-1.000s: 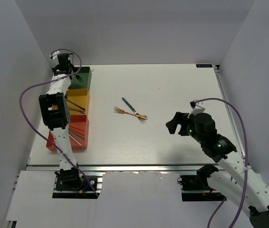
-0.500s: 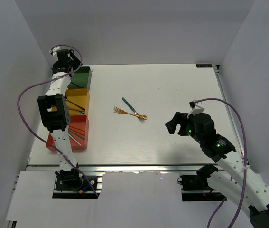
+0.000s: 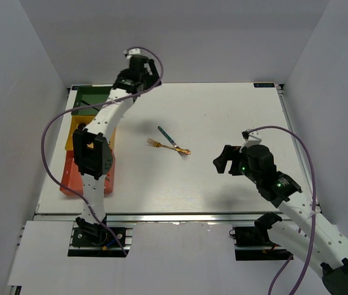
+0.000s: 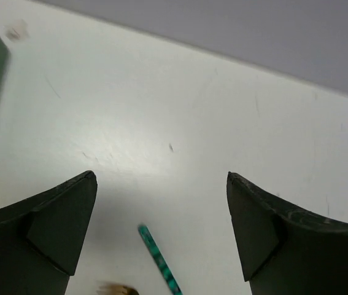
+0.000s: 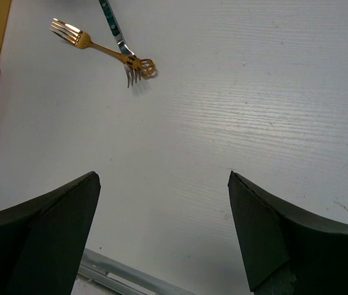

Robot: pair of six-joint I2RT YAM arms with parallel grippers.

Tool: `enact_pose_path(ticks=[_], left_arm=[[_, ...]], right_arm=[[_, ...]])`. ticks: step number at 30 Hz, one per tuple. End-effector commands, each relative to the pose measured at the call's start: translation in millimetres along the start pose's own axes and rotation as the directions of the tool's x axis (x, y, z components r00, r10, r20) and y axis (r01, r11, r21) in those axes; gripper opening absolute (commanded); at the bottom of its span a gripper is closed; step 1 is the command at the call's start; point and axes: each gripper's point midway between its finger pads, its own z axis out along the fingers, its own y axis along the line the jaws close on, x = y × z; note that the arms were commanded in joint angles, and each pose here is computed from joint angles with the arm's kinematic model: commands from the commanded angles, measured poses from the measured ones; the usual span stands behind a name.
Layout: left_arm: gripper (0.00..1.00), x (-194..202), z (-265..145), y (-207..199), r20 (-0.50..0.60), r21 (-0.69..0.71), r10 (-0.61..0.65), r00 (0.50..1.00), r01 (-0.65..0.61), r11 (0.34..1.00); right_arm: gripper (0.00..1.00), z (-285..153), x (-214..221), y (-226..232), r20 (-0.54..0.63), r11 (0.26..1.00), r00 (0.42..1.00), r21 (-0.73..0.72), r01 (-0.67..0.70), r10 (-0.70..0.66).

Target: Sort the eating utensils into containers

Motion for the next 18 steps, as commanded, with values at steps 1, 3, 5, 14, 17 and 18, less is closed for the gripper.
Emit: enact_pose_path(ticks=[1, 3, 5, 14, 17, 18], left_arm=[[0.94, 60, -13, -11, -0.182, 0.013, 0.061, 0.981, -0.06, 0.998], [0.92, 90, -21, -24, -0.21, -0.019, 0.029, 0.977, -0.034, 0.999], [0.95, 101, -33, -36, -0.157, -0.083, -0.034, 0.987, 0.022, 0.996], [0.95, 163, -51, -40, 0.024, -0.306, -0.084, 0.996, 0.087, 0.948], [0.94, 192, -48, -45, 0.007, -0.32, -0.07, 0.998, 0.069, 0.945], [0.92, 198, -47, -47, 0.001, -0.322, -0.066, 0.998, 0.063, 0.945]], right_arm=[[0.89, -3, -10, 2, 0.027, 1.0, 0.999, -0.007, 0.027, -0.027], [0.89, -2, -6, 1, 0.024, 1.0, 1.0, -0.006, 0.021, -0.021], [0.89, -1, -5, 0, 0.026, 1.0, 1.0, -0.006, 0.015, -0.015], [0.89, -8, -4, 2, 0.029, 1.0, 0.999, -0.017, -0.016, 0.017], [0.89, -12, -7, 1, 0.043, 1.0, 0.999, -0.013, -0.014, 0.014], [0.89, -13, -7, 1, 0.043, 1.0, 0.999, -0.01, -0.012, 0.013]])
